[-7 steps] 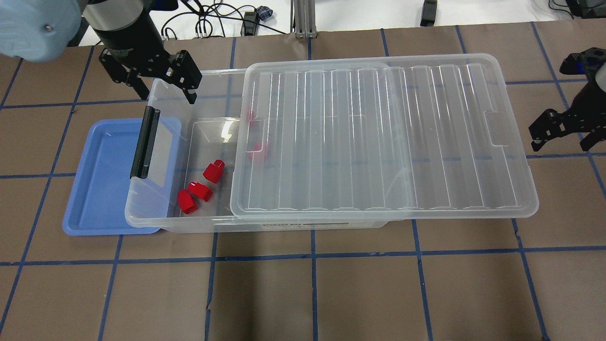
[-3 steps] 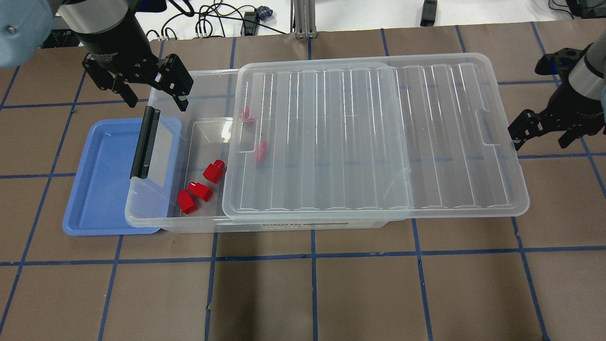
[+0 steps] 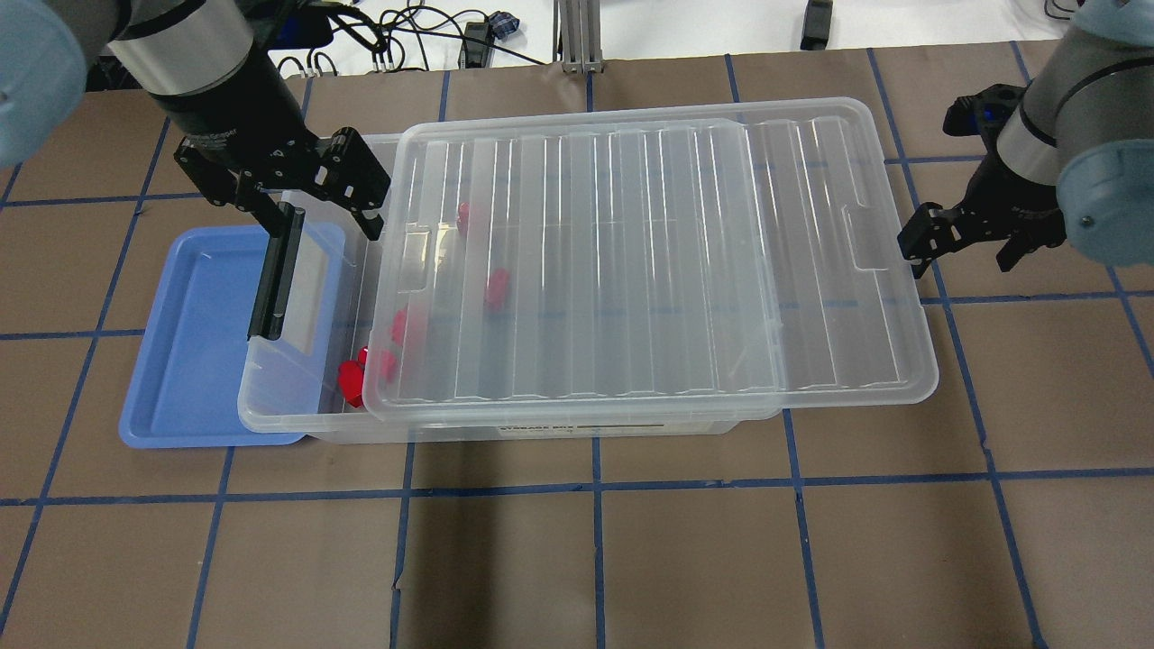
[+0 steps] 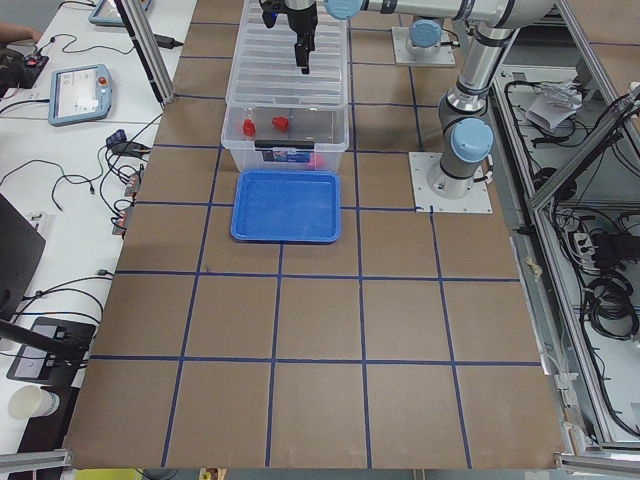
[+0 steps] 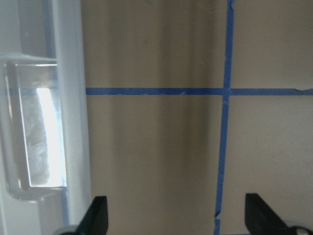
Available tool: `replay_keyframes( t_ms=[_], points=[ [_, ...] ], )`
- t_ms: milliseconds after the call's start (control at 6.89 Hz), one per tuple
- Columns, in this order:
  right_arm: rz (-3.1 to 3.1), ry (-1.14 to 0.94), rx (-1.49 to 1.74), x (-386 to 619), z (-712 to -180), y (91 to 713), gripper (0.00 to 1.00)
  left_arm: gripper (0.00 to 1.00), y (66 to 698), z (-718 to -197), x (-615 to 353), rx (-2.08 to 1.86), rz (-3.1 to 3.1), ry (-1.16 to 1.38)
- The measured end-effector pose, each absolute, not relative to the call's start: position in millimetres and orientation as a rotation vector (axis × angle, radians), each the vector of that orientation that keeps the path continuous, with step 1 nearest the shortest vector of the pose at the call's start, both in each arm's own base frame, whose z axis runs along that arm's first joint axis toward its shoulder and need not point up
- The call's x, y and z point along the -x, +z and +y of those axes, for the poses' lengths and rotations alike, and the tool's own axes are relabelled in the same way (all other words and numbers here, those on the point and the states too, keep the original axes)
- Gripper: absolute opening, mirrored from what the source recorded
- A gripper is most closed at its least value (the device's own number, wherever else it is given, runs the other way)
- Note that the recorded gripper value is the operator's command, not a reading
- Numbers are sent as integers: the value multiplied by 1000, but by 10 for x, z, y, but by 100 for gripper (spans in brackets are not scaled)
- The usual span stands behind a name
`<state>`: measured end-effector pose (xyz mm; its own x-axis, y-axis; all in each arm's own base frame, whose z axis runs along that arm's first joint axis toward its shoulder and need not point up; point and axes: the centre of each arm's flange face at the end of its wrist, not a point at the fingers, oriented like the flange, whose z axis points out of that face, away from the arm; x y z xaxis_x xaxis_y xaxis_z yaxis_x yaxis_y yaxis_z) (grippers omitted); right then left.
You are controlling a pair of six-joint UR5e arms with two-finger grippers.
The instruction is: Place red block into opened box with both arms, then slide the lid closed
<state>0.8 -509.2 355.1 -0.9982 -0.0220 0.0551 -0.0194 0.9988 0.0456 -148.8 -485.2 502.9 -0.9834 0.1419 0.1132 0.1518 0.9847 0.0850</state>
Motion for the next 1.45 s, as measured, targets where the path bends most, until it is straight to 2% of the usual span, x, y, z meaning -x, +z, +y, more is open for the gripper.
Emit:
replay_keyframes(
  t_ms=[435,1016,1452],
  points=[
    [-3097,4,-123,-687,-5105,3600,100,100,5163,-4372,1579,248,-2999,-85],
    [-3092,43,-136,-825,-5132,3704,100,100,4869,-4699,1489,248,-3012,-15],
    [-3121,166,-52,-968,-5022,4558,100,100,4913,-4659,1414,244,-3054,14]
  ],
)
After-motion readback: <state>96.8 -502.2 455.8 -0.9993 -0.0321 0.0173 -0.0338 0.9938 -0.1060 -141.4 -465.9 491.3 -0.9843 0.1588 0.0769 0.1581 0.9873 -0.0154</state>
